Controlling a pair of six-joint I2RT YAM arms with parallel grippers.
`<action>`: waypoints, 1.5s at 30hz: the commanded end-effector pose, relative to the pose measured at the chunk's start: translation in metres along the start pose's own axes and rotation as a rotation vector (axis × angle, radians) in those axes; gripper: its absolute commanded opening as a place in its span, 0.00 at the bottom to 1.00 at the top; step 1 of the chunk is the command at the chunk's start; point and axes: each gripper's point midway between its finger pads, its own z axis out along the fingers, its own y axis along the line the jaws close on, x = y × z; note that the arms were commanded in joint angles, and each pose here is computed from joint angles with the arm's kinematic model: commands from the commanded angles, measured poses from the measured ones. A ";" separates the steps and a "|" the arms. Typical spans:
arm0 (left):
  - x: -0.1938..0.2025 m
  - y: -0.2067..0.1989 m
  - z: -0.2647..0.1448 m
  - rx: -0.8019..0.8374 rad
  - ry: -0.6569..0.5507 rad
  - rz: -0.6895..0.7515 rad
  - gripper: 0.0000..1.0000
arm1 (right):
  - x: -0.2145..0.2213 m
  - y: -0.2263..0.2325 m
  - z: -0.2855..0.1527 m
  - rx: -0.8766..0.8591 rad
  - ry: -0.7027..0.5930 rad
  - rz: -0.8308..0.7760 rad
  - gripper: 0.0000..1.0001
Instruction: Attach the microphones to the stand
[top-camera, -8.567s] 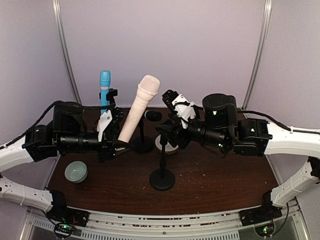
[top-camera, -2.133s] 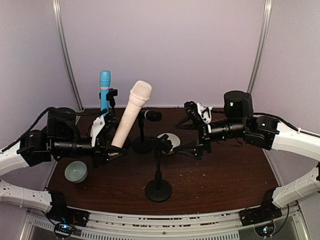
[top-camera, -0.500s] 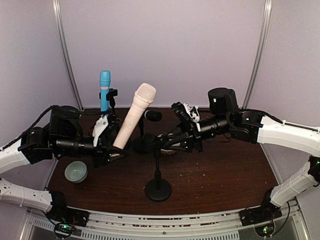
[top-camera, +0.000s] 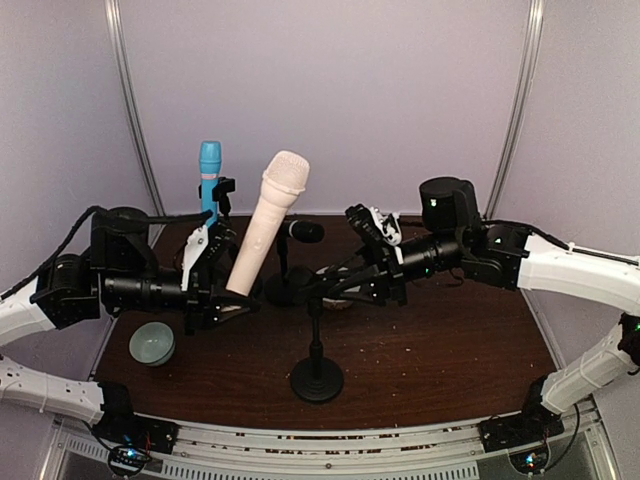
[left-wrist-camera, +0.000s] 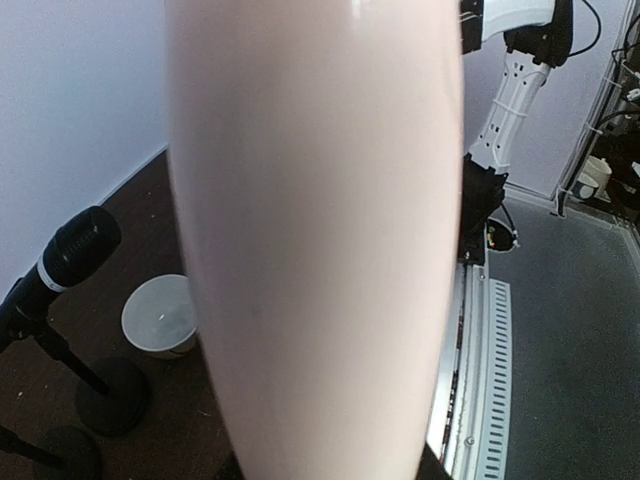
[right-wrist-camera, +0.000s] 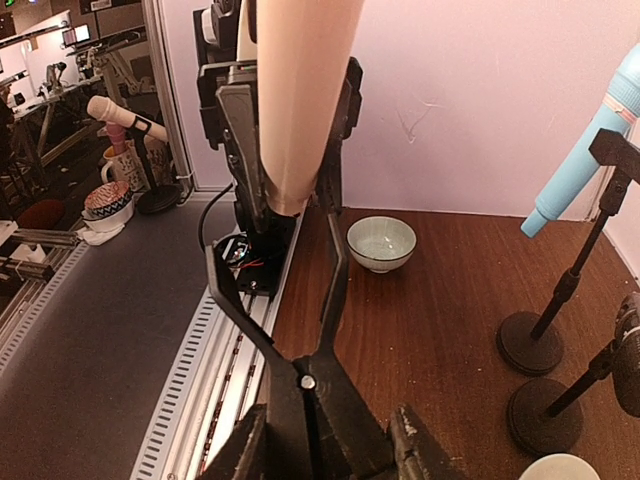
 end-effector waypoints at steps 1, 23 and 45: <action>-0.018 -0.015 0.007 0.058 -0.079 0.045 0.00 | -0.016 0.000 -0.005 0.018 -0.064 -0.015 0.23; 0.036 0.009 0.051 -0.111 0.104 -0.006 0.00 | -0.020 -0.006 -0.001 0.027 -0.120 0.079 0.22; 0.024 0.015 0.051 -0.208 0.117 -0.011 0.26 | -0.014 -0.009 -0.010 0.111 -0.097 0.104 0.74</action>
